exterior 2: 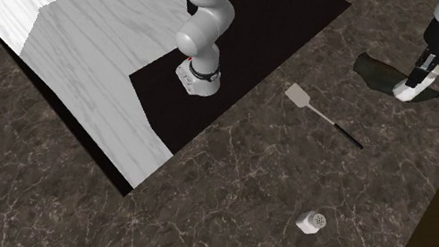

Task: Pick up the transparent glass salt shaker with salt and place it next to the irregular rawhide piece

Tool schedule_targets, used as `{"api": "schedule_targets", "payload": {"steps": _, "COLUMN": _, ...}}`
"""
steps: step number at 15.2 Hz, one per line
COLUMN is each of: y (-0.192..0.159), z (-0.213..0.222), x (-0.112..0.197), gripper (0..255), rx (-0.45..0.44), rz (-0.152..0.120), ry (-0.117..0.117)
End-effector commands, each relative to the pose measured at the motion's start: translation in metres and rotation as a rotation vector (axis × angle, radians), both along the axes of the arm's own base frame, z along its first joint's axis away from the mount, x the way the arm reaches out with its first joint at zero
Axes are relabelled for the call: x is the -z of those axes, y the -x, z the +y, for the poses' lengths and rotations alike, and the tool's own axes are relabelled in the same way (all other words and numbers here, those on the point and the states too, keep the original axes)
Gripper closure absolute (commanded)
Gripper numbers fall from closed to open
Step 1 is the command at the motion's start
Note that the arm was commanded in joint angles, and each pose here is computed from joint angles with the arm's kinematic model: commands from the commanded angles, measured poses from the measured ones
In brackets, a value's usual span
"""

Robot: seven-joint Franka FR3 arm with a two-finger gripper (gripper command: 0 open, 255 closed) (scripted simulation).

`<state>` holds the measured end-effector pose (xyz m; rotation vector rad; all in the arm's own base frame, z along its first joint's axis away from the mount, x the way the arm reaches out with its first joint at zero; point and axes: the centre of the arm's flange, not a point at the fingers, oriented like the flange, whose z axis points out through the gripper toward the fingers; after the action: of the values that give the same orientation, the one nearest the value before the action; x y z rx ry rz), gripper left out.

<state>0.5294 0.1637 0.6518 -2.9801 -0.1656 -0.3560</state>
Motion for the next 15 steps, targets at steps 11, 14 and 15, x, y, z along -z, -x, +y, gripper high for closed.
{"api": "schedule_targets", "payload": {"steps": 11, "y": 0.000, "z": 0.001, "x": 0.063, "gripper": 255, "rx": 0.001, "rz": -0.001, "ry": 0.000}}
{"api": "schedule_targets", "payload": {"steps": 14, "y": 0.000, "z": 0.001, "x": 0.079, "gripper": 255, "rx": 0.001, "rz": -0.001, "ry": 0.000}}
{"api": "schedule_targets", "payload": {"steps": 15, "y": 0.000, "z": 0.001, "x": 0.084, "gripper": 255, "rx": 0.001, "rz": -0.001, "ry": 0.000}}
